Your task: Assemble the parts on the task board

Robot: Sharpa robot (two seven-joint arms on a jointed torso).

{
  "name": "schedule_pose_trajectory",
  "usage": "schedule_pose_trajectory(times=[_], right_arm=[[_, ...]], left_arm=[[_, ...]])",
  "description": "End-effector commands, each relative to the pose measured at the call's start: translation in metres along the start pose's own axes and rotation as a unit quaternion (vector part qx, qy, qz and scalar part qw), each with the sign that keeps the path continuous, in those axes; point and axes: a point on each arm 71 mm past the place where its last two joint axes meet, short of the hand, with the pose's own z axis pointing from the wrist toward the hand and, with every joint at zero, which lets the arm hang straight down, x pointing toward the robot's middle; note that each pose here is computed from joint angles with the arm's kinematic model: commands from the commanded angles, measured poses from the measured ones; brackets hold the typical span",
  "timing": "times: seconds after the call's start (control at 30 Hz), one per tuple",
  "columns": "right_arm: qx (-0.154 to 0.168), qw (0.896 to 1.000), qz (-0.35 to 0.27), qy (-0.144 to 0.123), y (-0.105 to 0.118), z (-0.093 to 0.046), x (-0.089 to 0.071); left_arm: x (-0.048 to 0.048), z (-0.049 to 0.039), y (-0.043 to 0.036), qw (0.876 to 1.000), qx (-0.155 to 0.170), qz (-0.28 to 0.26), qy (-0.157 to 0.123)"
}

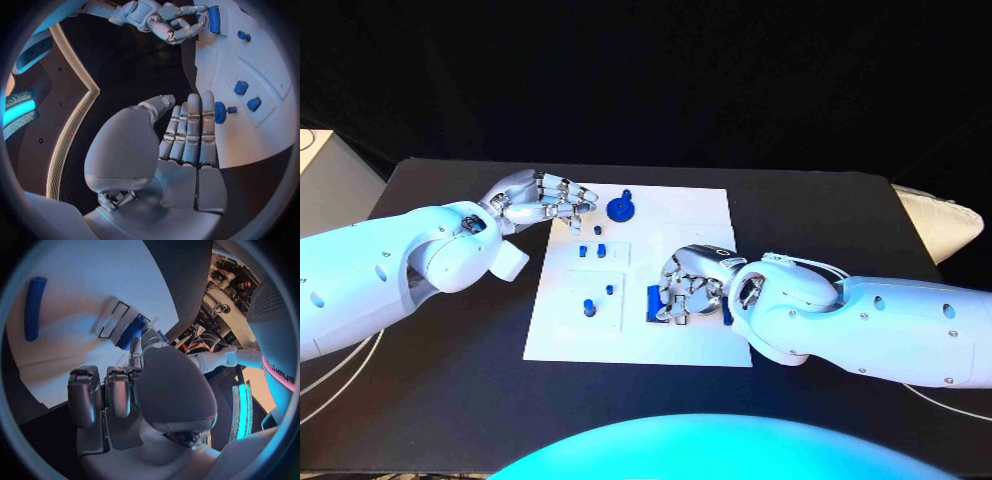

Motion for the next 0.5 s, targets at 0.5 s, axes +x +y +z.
schedule_pose_trajectory(times=[0.5], right_arm=[[-0.043, 0.989, 0.132, -0.041, -0.01, -0.017, -0.011]], left_arm=[[0.001, -0.0003, -0.0005, 1.0, 0.001, -0.006, 0.008]])
